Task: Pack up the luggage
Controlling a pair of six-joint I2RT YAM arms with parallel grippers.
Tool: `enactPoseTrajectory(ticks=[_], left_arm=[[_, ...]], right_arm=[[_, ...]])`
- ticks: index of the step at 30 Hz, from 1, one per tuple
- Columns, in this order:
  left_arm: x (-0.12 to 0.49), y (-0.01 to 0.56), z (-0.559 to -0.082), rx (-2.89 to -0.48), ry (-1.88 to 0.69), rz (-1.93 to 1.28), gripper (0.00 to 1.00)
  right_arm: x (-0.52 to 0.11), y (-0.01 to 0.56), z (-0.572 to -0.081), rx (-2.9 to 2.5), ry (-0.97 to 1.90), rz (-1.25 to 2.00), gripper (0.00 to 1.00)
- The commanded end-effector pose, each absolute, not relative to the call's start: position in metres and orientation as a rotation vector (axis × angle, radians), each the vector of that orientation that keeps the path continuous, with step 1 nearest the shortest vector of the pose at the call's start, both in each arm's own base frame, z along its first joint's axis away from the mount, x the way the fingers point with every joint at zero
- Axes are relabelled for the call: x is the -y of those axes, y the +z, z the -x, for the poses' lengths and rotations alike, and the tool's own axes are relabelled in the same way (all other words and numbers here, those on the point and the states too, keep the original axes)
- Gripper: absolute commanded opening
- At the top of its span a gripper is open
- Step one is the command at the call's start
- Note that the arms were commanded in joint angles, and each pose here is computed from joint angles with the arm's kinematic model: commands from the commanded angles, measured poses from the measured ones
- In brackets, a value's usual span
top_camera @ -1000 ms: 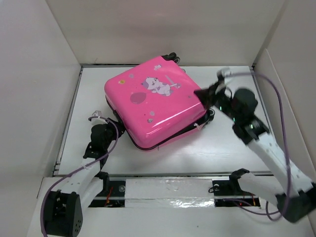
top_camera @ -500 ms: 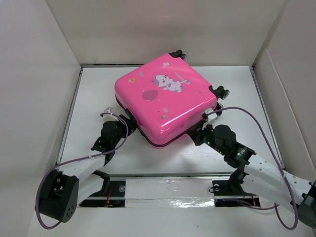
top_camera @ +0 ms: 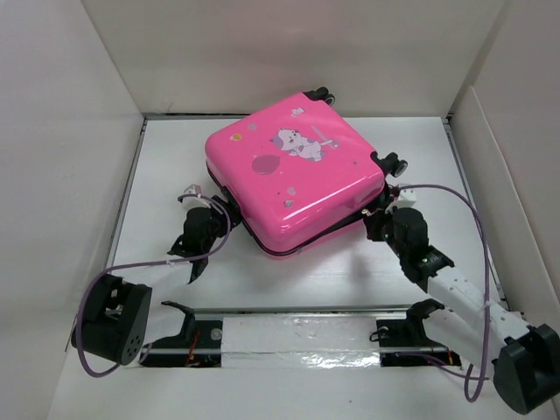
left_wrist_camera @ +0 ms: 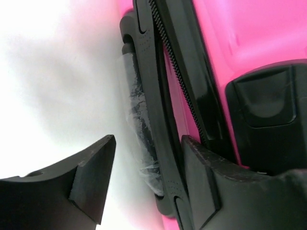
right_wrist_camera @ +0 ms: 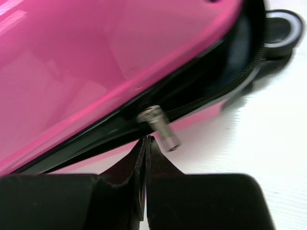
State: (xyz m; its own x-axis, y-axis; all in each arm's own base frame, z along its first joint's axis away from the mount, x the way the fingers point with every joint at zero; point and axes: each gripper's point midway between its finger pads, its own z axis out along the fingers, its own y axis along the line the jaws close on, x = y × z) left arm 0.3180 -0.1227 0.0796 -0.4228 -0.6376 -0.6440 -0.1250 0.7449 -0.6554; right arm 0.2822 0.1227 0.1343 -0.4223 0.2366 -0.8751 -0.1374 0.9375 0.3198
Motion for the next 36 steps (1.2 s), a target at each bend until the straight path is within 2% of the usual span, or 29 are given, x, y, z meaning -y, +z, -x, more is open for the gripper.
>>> enactPoseTrajectory(ticks=[1,4,5,7,12,19,23,24,25,28,29,31,32,33,34,35,36], left_arm=[[0.128,0.112,-0.348,-1.836,-0.674,0.548,0.53],[0.134,0.112,-0.353,-1.821,-0.708,0.531,0.31],[0.138,0.11,-0.352,-1.826,-0.713,0.53,0.15],[0.138,0.103,-0.355,-1.828,-0.705,0.534,0.0],[0.155,0.089,-0.343,-1.851,-0.793,0.489,0.0],[0.197,0.058,-0.287,-1.974,-0.862,0.362,0.0],[0.222,0.053,-0.257,-2.008,-0.946,0.311,0.0],[0.223,0.048,-0.25,-2.029,-0.938,0.314,0.0],[0.222,0.052,-0.249,-2.016,-0.934,0.325,0.0],[0.212,0.055,-0.245,-1.999,-0.921,0.365,0.0],[0.21,0.057,-0.245,-1.992,-0.912,0.37,0.0],[0.206,0.065,-0.248,-1.982,-0.883,0.36,0.0],[0.203,0.067,-0.251,-1.98,-0.866,0.367,0.0],[0.202,0.068,-0.251,-1.997,-0.844,0.364,0.01],[0.202,0.077,-0.253,-1.973,-0.85,0.348,0.07],[0.202,0.081,-0.252,-1.965,-0.853,0.336,0.13],[0.203,0.084,-0.251,-1.969,-0.854,0.328,0.21]], right_arm=[[-0.118,0.159,-0.311,-1.892,0.42,-0.096,0.03],[-0.115,0.171,-0.332,-1.851,0.396,-0.088,0.03],[-0.111,0.178,-0.339,-1.83,0.381,-0.083,0.03],[-0.112,0.186,-0.348,-1.813,0.377,-0.073,0.03],[-0.105,0.2,-0.372,-1.753,0.352,-0.082,0.02],[-0.12,0.214,-0.399,-1.729,0.371,-0.014,0.03],[-0.106,0.221,-0.39,-1.725,0.347,-0.055,0.05],[-0.106,0.22,-0.386,-1.73,0.354,-0.049,0.09],[-0.107,0.214,-0.378,-1.759,0.359,-0.034,0.24],[-0.124,0.197,-0.343,-1.835,0.448,0.048,0.5],[-0.13,0.204,-0.328,-1.803,0.491,0.069,0.51],[-0.142,0.174,-0.298,-1.853,0.534,0.113,0.48],[-0.139,0.169,-0.29,-1.867,0.521,0.102,0.42],[-0.138,0.172,-0.278,-1.85,0.527,0.109,0.32],[-0.134,0.164,-0.268,-1.888,0.513,0.104,0.08],[-0.134,0.158,-0.259,-1.909,0.519,0.106,0.02],[-0.134,0.167,-0.251,-1.871,0.543,0.115,0.0]])
